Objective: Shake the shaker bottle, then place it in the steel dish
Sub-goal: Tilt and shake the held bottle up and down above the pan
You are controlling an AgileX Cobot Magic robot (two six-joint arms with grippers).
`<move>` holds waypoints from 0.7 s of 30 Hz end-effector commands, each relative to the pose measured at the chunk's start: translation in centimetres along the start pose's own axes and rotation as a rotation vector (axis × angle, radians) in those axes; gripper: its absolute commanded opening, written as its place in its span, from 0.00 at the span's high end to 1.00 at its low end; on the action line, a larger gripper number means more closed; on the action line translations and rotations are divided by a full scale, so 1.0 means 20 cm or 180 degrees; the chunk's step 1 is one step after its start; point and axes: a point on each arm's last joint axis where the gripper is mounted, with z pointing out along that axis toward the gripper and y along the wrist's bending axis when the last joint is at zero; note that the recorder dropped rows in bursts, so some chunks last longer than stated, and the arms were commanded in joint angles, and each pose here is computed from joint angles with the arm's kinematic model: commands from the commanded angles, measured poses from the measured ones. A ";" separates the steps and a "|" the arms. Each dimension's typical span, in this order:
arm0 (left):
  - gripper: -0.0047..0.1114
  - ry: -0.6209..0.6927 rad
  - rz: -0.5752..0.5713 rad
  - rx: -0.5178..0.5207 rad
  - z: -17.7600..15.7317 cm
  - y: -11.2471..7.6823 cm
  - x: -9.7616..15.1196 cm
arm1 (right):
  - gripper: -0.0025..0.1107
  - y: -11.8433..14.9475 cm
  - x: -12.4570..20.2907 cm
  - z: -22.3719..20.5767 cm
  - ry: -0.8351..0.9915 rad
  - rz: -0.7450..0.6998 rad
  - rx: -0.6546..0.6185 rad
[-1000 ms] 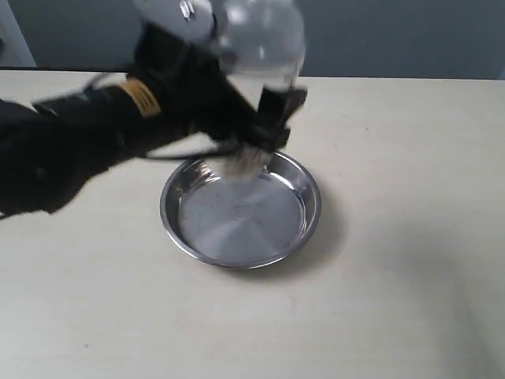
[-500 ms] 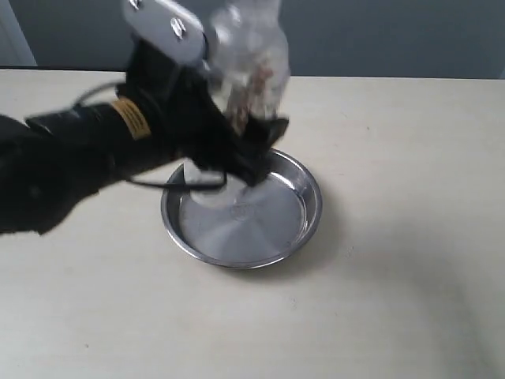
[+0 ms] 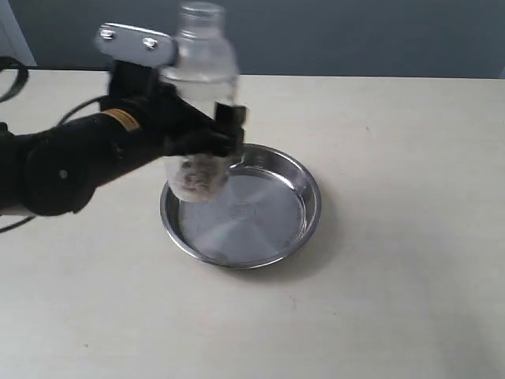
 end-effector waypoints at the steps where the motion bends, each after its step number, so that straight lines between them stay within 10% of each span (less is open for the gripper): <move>1: 0.96 0.0021 0.1080 0.1101 -0.10 -0.33 -0.04 | 0.98 0.00 0.00 0.00 -0.0041 -0.0007 0.0007; 3: 0.96 -0.0207 0.1095 0.0962 -0.08 -0.29 -0.08 | 0.98 0.00 0.00 0.00 -0.0041 -0.0007 0.0007; 6: 0.96 -0.0209 -0.0617 -0.0204 0.02 0.00 -0.10 | 0.98 0.00 0.00 0.00 -0.0041 -0.0007 0.0007; 10: 0.96 0.0295 0.1621 0.1134 -0.09 -0.35 -0.01 | 0.98 0.00 0.00 0.00 -0.0041 -0.0007 0.0007; 11: 0.96 0.0161 0.1486 0.1052 -0.08 -0.32 -0.02 | 0.98 0.00 0.00 0.00 -0.0041 -0.0007 0.0007; 14: 0.96 -0.0048 -0.0405 -0.0103 0.02 0.01 -0.02 | 0.98 0.00 0.00 0.00 -0.0041 -0.0017 0.0010; 15: 0.96 0.0108 -0.0418 -0.0032 0.03 -0.01 0.00 | 0.98 0.00 0.00 0.00 -0.0041 -0.0021 0.0011; 18: 0.96 0.0449 0.1106 0.0970 -0.07 -0.28 0.08 | 0.98 0.00 0.00 0.00 -0.0042 0.0003 0.0003; 21: 0.96 0.0122 0.0662 0.0720 -0.03 -0.23 0.16 | 0.98 0.00 0.00 0.00 -0.0042 0.0003 0.0003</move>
